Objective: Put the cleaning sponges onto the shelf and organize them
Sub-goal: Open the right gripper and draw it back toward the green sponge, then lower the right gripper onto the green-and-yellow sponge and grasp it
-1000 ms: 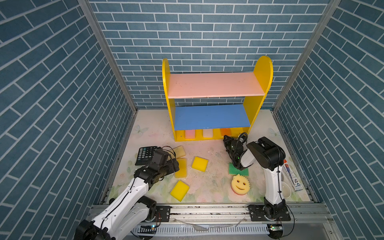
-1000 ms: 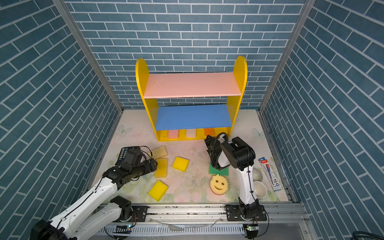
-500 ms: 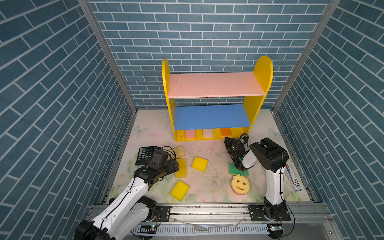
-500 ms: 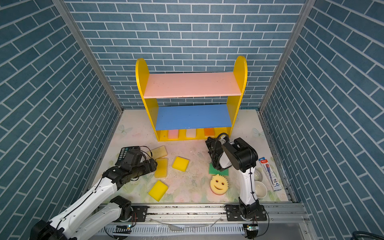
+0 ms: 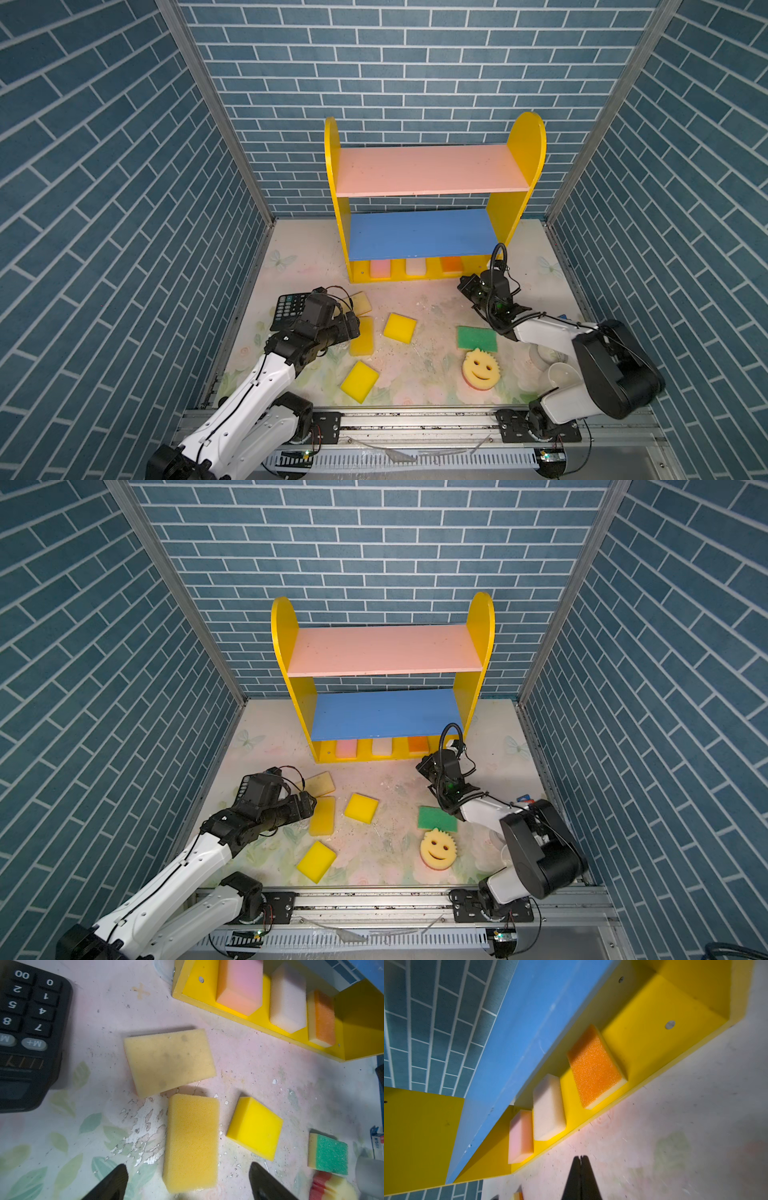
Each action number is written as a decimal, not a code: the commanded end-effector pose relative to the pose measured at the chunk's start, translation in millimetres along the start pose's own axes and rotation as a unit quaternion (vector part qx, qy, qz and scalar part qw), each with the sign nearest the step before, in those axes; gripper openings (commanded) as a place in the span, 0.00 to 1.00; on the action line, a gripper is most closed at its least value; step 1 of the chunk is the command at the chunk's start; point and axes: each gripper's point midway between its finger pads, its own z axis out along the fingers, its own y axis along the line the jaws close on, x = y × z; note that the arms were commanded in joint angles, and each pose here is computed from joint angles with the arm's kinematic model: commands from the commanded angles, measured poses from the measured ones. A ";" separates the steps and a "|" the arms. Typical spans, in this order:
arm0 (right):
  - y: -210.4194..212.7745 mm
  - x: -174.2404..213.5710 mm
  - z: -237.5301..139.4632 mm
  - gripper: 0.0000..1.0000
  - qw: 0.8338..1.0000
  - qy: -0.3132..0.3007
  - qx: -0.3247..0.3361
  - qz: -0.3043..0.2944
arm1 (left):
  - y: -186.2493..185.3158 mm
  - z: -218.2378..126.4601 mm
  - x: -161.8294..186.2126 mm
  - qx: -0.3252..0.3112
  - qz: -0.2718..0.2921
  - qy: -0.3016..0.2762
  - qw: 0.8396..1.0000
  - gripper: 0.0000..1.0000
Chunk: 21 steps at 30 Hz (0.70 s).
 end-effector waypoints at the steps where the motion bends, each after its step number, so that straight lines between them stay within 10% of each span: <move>1: -51.1 11.9 -41.8 0.22 0.979 0.096 0.152 -0.097 | -7.7 1.2 -0.4 0.022 -0.007 0.004 1.000 0.92; 6: -65.0 15.6 -90.1 0.54 0.959 0.148 0.197 -0.138 | -13.1 2.6 -3.0 0.033 -0.007 0.002 0.999 0.92; 21: -125.5 80.1 -98.7 0.56 0.953 0.223 0.195 -0.060 | -28.9 21.8 -4.5 0.061 -0.024 0.025 0.998 0.91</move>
